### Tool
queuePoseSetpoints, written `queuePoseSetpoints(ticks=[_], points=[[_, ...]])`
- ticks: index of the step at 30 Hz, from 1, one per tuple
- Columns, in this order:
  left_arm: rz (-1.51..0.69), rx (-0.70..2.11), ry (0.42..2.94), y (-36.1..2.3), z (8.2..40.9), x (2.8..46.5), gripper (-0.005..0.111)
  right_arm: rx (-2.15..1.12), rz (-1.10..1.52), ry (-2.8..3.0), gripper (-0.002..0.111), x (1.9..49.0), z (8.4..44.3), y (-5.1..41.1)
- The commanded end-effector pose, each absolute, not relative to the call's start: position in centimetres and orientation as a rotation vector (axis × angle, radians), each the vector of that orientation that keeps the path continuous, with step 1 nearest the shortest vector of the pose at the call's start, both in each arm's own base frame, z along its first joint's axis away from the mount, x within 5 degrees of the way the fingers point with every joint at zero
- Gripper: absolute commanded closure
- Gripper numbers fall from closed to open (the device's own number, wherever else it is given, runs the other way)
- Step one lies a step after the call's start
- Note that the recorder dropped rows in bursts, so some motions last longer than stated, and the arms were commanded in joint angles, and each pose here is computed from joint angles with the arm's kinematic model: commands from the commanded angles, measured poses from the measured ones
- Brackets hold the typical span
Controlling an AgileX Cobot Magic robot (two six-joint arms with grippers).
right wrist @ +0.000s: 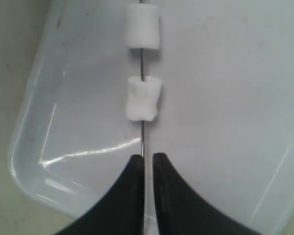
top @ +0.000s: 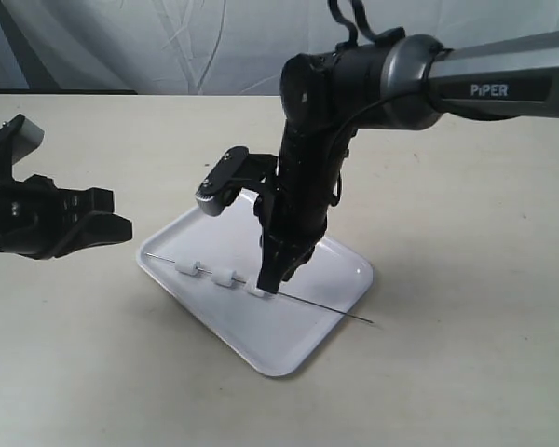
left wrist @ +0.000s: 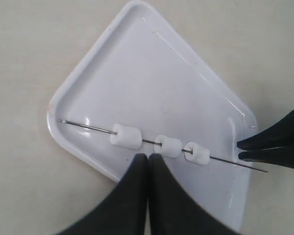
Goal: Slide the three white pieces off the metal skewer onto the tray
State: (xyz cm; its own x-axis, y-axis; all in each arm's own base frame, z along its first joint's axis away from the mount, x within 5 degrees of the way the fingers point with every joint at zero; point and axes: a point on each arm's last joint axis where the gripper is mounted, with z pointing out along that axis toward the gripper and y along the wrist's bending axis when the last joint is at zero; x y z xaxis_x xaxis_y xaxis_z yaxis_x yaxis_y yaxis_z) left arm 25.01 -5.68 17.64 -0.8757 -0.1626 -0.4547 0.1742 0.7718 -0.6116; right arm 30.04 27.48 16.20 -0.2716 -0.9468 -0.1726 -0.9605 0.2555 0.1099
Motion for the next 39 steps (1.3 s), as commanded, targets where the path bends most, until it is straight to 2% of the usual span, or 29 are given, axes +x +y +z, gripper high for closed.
queuePoseSetpoints(ticks=[1,3,8,14,28,30,35,39], points=[[-0.921,0.014,2.485,-5.9,17.3,25.0,0.107,-1.907,0.261,2.374,0.077,29.5,15.5,28.5],[-0.928,0.018,2.485,-5.9,17.3,25.0,0.107,-1.907,0.263,2.368,0.075,29.4,15.4,28.7],[-0.951,0.027,2.484,-6.0,17.4,24.9,0.107,-1.940,0.258,2.398,0.091,29.2,15.0,28.5],[-0.958,0.041,2.483,-6.1,17.4,24.9,0.107,-1.999,0.169,2.457,0.081,28.5,13.2,27.3],[-0.957,0.036,2.481,-6.1,17.4,24.9,0.107,-1.956,0.134,2.503,0.081,27.9,11.6,26.5],[-0.960,0.037,2.481,-6.1,17.4,24.9,0.107,-1.961,0.126,2.502,0.085,27.8,11.3,26.3],[-0.973,0.043,2.480,-6.2,17.4,24.8,0.107,-1.944,0.122,2.515,0.109,27.6,10.7,26.0],[-0.975,0.046,2.481,-6.2,17.4,24.8,0.107,-1.881,0.121,2.548,0.109,27.6,10.7,26.1]])
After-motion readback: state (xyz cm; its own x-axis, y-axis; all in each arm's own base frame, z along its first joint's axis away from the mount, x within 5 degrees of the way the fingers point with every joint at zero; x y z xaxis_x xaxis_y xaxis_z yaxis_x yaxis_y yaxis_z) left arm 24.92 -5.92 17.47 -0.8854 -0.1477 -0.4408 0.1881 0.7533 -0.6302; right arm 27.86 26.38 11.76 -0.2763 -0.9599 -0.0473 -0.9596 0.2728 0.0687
